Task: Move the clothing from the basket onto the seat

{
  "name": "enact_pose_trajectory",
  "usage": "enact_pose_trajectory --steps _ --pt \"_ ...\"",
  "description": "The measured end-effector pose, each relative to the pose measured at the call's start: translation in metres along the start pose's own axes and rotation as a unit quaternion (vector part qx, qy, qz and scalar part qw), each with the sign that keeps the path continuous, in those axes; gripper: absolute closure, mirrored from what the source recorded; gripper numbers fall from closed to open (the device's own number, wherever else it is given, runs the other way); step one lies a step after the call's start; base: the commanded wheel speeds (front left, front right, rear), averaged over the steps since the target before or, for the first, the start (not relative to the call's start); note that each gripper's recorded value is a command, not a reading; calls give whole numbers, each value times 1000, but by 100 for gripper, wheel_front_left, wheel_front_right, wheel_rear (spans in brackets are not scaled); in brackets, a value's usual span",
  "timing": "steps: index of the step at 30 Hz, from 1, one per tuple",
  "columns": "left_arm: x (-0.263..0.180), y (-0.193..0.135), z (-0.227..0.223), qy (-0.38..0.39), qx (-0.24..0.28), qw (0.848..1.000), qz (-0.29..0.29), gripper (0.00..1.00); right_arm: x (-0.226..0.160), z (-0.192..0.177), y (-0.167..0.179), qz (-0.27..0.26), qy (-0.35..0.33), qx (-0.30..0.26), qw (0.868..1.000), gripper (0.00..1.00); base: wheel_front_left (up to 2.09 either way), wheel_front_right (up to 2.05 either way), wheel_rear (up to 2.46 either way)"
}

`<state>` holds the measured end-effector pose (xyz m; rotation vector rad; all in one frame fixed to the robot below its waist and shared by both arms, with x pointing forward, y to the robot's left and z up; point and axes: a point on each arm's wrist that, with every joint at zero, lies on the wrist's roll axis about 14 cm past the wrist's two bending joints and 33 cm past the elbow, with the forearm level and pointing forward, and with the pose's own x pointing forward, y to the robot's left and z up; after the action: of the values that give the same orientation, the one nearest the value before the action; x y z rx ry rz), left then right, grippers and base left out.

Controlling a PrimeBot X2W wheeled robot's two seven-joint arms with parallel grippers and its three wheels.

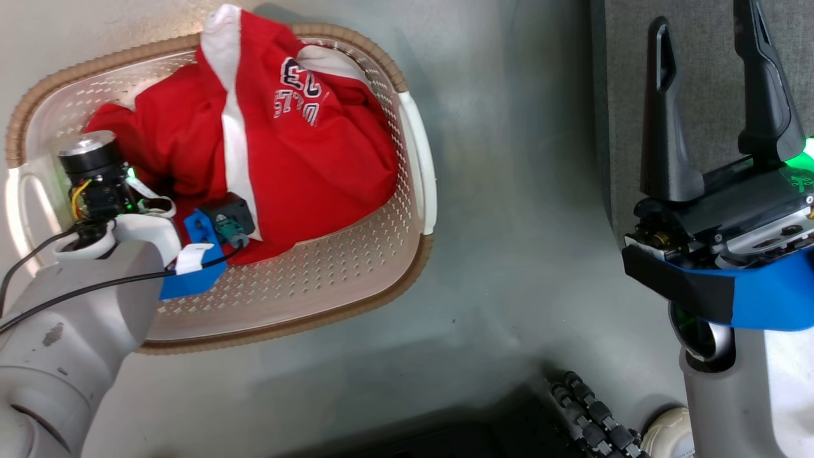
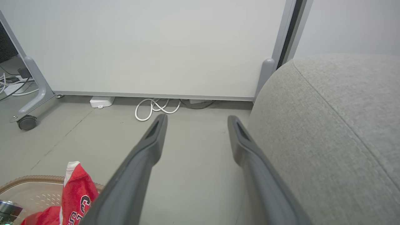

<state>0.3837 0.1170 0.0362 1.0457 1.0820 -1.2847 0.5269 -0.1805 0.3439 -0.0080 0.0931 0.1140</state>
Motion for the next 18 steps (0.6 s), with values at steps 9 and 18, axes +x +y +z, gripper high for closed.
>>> enact_pose_trajectory --steps 9,18 --pt "-10 -1 19 -33 -1 999 11 100 1 9 2 1 -9 2 1000 0 0 0 0" --pt "-25 -14 36 -67 -5 998 9 100 2 24 6 6 -22 6 1000 0 0 0 0"
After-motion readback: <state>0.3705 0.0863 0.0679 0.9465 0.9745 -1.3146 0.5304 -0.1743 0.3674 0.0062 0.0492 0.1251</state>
